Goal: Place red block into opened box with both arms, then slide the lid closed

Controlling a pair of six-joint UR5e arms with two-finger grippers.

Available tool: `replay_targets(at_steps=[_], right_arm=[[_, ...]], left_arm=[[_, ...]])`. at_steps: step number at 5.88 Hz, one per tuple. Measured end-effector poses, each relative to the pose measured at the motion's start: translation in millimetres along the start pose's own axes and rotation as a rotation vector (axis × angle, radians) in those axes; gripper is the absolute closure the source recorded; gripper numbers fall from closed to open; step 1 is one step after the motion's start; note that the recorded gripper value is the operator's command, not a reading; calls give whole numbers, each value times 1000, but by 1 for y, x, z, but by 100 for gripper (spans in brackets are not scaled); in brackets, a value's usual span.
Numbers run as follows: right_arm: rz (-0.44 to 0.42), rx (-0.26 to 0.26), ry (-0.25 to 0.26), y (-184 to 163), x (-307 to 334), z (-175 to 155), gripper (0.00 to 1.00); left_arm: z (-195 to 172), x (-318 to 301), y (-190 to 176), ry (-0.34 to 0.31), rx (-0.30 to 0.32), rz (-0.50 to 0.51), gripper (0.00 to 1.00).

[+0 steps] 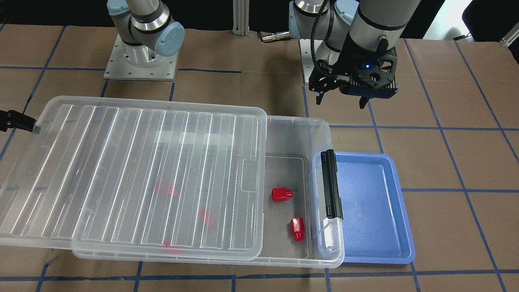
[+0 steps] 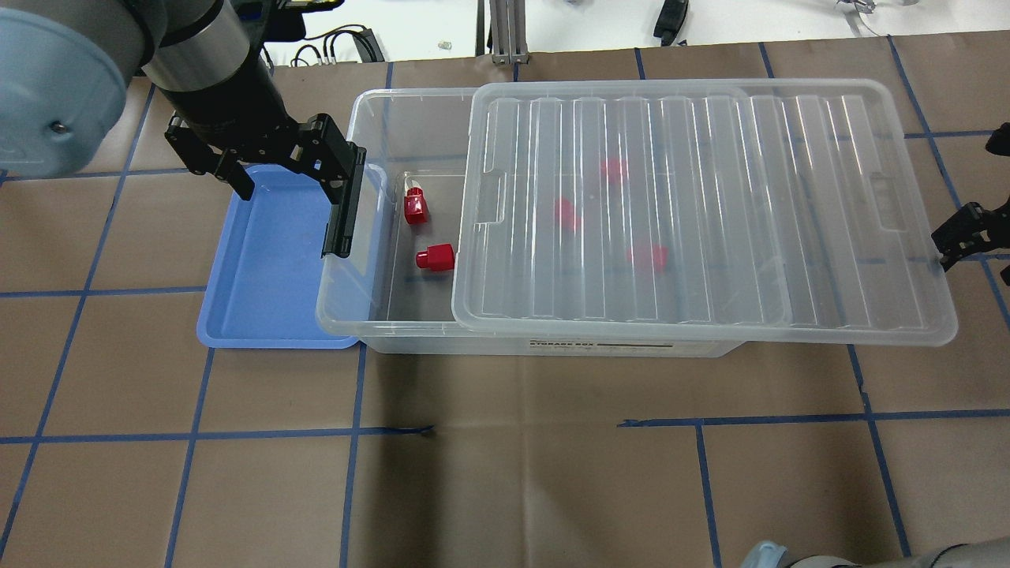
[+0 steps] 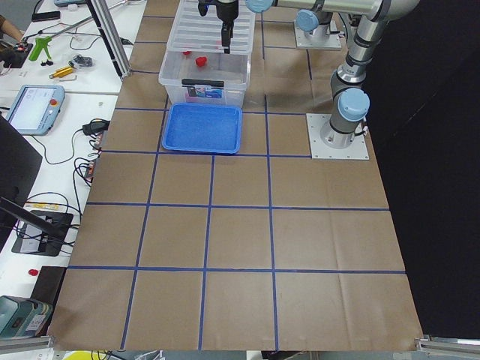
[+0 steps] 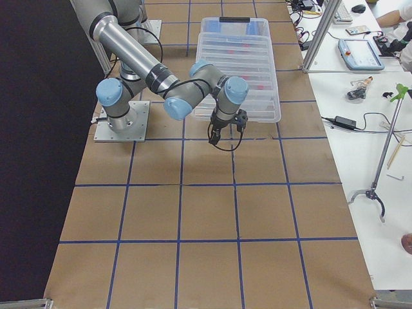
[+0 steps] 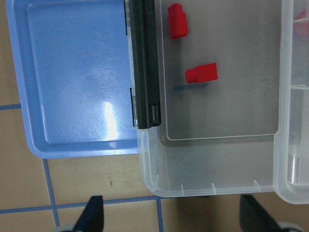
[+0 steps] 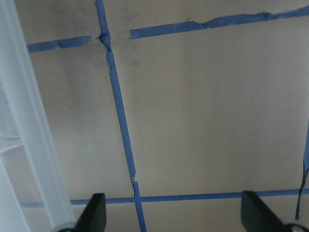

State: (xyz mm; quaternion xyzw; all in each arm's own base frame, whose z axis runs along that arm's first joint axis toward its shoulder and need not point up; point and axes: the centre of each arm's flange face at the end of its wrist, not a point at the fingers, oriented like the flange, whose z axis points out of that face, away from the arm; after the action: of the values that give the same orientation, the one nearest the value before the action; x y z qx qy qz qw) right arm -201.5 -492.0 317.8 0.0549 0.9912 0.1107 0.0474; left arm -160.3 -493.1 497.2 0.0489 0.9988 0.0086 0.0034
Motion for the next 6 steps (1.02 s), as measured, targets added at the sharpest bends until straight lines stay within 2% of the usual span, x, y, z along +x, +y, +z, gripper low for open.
replay_targets(at_steps=[2,5,6], right_arm=[[-25,4,10,-5,-16,-1,0],[-10,14,27,-7,-57,-9,0],[1,21,16,-7,-68,-11,0]], left_arm=[[0,0,1,-2,1,0,2],[0,-1,1,-6,0,2,2],[0,-1,1,-6,-1,3,2]])
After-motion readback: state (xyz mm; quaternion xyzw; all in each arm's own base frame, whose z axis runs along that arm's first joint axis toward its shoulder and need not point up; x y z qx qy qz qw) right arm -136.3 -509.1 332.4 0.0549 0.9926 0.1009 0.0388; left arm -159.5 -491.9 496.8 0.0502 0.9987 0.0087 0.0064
